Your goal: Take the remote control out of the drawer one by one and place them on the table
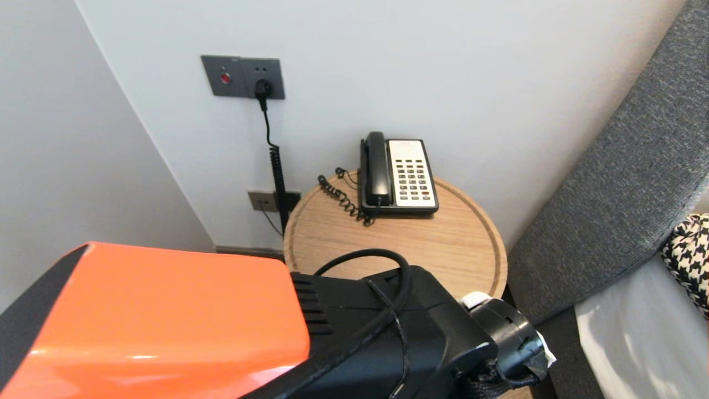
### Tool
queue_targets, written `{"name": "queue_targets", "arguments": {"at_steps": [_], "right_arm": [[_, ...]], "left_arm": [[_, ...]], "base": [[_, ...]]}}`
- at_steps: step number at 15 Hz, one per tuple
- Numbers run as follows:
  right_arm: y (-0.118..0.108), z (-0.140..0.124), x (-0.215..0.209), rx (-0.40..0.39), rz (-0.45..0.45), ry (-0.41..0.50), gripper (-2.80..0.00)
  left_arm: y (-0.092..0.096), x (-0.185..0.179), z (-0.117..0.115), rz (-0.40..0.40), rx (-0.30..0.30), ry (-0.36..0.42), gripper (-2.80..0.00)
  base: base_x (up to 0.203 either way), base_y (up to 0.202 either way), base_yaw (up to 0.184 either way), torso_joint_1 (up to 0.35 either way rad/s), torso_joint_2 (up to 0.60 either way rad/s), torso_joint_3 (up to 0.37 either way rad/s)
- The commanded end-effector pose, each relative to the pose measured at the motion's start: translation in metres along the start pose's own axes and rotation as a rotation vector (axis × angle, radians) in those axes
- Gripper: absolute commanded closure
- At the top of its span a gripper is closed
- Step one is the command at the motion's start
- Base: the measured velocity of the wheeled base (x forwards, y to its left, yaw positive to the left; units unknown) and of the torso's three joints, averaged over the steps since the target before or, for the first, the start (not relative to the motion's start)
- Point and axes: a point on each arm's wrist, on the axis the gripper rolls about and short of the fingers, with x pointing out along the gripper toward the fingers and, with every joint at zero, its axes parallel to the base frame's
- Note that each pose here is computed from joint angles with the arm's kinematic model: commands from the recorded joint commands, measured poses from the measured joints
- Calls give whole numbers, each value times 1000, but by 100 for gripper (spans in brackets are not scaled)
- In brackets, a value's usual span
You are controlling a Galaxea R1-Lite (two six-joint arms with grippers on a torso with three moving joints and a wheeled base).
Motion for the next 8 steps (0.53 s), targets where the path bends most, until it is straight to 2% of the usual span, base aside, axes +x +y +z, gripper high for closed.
{"name": "queue_targets", "arguments": {"at_steps": [1,6,8], "right_arm": [[0,-7,2,0,0,27,0],[0,-7,2,0,1,27,0],[0,-7,2,0,0,27,0]], "left_arm": [[3,-21,-2,-24,-1,-17,0],[11,-43,-2,-43,-4,-30,0],[16,-56,5,-64,-20,-52,0]], "base": [[0,0,0,0,0,0],[0,0,0,0,0,0],[0,0,0,0,0,0]]}}
